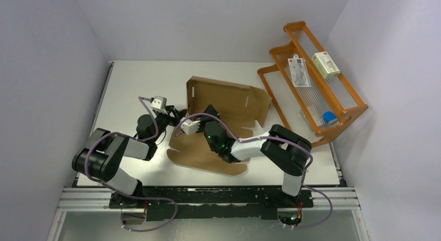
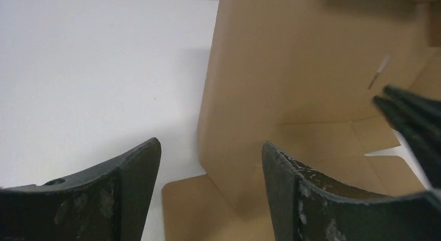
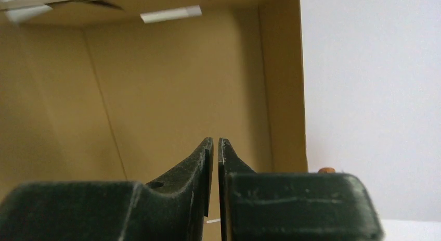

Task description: Fold the paper box

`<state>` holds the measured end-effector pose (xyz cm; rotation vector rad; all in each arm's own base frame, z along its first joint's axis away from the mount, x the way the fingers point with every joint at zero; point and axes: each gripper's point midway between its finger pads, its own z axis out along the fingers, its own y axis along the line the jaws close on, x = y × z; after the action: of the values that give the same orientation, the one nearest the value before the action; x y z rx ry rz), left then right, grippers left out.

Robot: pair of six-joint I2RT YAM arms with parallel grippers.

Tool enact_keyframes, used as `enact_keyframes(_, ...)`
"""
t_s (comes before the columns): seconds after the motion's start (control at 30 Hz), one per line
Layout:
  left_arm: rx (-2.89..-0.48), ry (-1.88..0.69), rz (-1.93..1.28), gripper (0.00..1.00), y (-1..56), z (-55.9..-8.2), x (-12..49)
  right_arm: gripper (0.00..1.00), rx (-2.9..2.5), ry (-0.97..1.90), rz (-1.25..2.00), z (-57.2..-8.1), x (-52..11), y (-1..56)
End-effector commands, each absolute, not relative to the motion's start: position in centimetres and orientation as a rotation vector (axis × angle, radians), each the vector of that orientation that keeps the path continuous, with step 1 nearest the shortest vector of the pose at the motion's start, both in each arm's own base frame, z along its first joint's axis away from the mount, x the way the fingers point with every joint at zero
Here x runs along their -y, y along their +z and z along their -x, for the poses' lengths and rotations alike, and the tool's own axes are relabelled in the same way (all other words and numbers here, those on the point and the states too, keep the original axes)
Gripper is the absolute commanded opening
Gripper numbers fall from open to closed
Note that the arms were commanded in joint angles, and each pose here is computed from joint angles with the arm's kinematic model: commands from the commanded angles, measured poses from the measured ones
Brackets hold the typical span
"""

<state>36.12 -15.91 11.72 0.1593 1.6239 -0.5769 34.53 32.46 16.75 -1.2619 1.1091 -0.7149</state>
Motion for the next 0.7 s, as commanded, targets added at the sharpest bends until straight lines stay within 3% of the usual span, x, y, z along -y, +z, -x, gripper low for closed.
enact_keyframes(0.0, -1.477, -0.648, -0.26, 0.76, 14.5, -35.1, 17.8, 0.12, -1.142, -0.629, 1.333, -34.0, -33.2, 15.5)
enact_keyframes(0.27, -1.493, -0.618, -0.224, 0.77, 13.9, -36.2, 17.5, 0.12, -1.179, -0.586, 1.345, -34.1, -33.2, 16.2)
enact_keyframes(0.37, -1.51, -0.611, -0.175, 0.77, 13.9, -36.3, 17.0, 0.18, -1.263, -0.526, 1.311, -35.0, -32.5, 16.7)
enact_keyframes(0.43, -1.545, -0.585, -0.149, 0.78, 13.9, -36.8, 16.6, 0.29, -1.346, -0.455, 1.307, -35.9, -32.0, 16.8)
enact_keyframes(0.5, -1.612, -0.542, -0.113, 0.8, 13.6, -37.7, 16.0, 0.47, -1.413, -0.399, 1.268, -37.2, -31.3, 17.7)
enact_keyframes(0.67, -1.772, -0.501, -0.063, 0.81, 13.0, -40.0, 14.9, 0.75, -1.594, -0.302, 1.199, -41.3, -28.1, 18.2)
